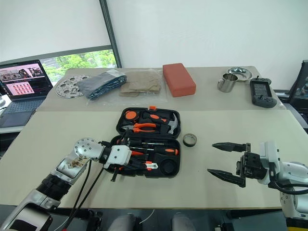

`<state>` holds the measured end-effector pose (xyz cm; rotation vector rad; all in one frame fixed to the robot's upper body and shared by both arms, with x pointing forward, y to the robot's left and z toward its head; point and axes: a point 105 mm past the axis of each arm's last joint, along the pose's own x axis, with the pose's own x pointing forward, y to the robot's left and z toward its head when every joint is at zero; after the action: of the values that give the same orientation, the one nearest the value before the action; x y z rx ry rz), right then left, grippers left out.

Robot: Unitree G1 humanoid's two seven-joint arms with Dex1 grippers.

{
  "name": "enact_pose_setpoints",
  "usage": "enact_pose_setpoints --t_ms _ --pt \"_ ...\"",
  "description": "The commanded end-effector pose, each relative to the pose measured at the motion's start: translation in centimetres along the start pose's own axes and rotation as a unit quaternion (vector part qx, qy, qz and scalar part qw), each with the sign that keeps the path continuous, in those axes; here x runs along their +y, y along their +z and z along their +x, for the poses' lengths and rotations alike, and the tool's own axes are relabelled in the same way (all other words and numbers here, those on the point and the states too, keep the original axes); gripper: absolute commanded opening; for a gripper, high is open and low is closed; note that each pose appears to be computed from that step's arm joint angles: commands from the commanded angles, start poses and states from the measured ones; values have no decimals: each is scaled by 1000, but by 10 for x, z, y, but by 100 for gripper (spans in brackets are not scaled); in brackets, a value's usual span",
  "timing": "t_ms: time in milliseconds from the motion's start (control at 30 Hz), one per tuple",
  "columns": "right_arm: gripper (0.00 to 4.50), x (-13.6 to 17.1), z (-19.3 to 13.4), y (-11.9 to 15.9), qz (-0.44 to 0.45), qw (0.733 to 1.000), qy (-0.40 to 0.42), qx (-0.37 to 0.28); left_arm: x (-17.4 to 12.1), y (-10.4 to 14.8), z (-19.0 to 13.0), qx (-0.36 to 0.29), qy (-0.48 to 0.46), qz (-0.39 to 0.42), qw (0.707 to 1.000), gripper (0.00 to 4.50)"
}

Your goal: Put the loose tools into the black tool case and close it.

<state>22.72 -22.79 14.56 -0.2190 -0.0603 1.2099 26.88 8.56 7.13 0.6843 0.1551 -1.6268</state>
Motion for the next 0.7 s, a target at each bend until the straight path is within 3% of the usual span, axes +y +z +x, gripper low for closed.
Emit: enact_pose_setpoints --t_ms 33,400,567,700 --pt "450 -4 1 10 -23 1000 1 -9 -14 -32 5 32 1 -79 996 4" --pt "450 -7 3 10 -24 1000 6 -11 1 -23 0 -111 70 -173 976 4" --pt "450 -8 3 11 -25 1000 8 -10 -3 -41 0 -92 70 -227 967 4" --pt "450 -9 4 11 -26 1000 10 -10 -21 -51 3 -40 23 -204 978 4"
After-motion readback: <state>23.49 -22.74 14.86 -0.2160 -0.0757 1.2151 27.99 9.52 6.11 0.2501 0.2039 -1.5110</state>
